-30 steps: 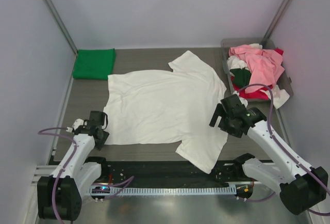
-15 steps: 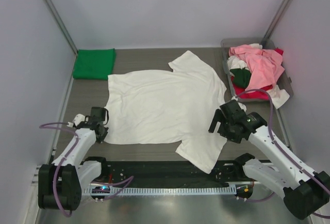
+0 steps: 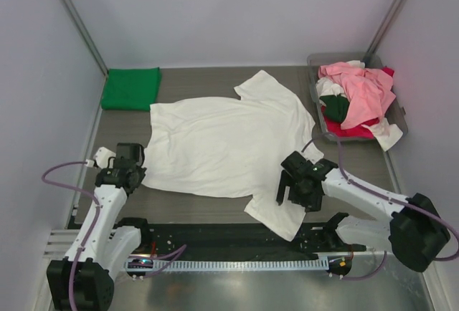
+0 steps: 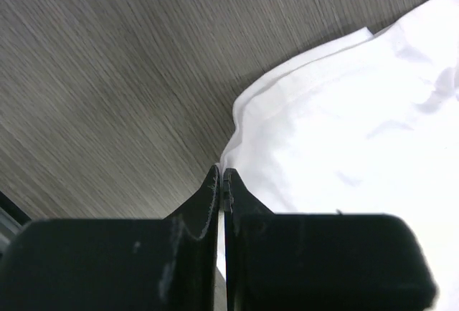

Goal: Fold and stack the t-shirts
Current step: Fold the tshirt

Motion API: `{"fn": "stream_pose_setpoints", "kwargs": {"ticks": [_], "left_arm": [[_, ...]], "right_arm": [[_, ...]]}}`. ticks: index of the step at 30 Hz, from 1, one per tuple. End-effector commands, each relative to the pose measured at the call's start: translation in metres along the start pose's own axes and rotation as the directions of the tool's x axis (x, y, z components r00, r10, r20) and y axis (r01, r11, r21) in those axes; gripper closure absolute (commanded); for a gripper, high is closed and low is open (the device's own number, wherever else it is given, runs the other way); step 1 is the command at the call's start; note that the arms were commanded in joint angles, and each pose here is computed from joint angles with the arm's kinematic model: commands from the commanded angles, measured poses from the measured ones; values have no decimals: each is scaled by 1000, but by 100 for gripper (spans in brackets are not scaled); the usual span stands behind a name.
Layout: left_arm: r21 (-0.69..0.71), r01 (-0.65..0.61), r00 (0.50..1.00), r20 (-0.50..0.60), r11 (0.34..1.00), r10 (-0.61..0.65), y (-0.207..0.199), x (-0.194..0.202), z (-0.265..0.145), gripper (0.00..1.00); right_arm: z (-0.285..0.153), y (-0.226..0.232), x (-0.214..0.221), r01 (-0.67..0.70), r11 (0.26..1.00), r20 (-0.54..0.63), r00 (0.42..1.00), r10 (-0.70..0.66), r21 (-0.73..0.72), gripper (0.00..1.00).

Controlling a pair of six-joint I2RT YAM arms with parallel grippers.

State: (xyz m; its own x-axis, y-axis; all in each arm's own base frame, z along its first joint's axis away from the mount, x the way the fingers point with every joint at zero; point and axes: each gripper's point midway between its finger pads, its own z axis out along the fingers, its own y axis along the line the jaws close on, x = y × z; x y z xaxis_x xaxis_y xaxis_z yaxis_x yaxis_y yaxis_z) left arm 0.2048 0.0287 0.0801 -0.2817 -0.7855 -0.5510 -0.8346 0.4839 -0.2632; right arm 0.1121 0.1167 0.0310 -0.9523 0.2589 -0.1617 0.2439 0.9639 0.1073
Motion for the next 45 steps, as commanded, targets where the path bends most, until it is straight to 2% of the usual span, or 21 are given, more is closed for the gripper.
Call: {"fn": "stream_pose_setpoints", "kwargs": {"ticks": [1,5,10,11,13,14,15,17,19,22,24,25,26,27,29,31,40,45], "left_arm": [[-17,-26,999,36,1000,27,6,-12,-10,100],[7,-16,999,31,1000,15,-2,-19,-21,100],[33,-38,999,32,999,37,-13,-27,-29,100],[35,-43,999,32,998,41,-14,-28,-30,100],[37,-48,999,25,998,47,-15,-28,-31,100],[38,-50,999,21,998,50,-15,-27,-30,100],[39,-57,998,16,998,56,-14,-25,-29,100],[50,-62,998,5,997,62,-14,-22,-30,100],[51,-65,998,-3,997,66,-11,-17,-27,100],[63,-54,998,-20,997,56,-9,-8,-20,100],[76,-45,998,-36,996,48,-11,-3,-18,100],[76,-43,998,-41,996,46,-11,-1,-17,100],[74,-43,998,-48,996,47,-11,1,-16,100],[74,-43,997,-53,996,47,-11,2,-15,100],[71,-44,997,-54,996,48,-11,1,-15,100],[75,-45,997,-52,996,49,-13,0,-16,100],[82,-46,998,-41,996,49,-10,-2,-20,100],[81,-47,998,-36,996,50,-10,-3,-21,100]], "right_arm": [[15,26,-22,26,999,50,998,-25,-36,4],[24,38,-55,56,998,85,995,-58,25,2],[53,50,-108,108,993,58,992,-111,53,2],[47,64,-133,118,993,101,987,-121,30,2],[49,68,-152,181,982,107,977,-185,51,3],[38,84,-170,202,979,145,968,-204,26,3],[31,86,-170,237,971,138,961,-240,35,3],[6,89,-182,253,964,216,939,-266,87,3],[-11,89,-168,268,955,230,929,-291,126,3],[-32,89,-134,228,971,266,934,-238,67,4],[-32,72,-106,193,980,256,946,-197,40,4],[-29,67,-95,127,992,245,961,-129,23,5],[-16,48,-77,109,993,206,972,-117,52,6],[-20,49,-70,84,996,215,973,-81,-4,6],[-5,41,-46,70,996,161,985,-60,-55,6],[-4,46,-44,54,991,180,983,-32,-123,7],[18,61,-45,59,984,164,986,-32,-165,10],[34,60,-43,63,990,135,990,-45,-127,20]]}}
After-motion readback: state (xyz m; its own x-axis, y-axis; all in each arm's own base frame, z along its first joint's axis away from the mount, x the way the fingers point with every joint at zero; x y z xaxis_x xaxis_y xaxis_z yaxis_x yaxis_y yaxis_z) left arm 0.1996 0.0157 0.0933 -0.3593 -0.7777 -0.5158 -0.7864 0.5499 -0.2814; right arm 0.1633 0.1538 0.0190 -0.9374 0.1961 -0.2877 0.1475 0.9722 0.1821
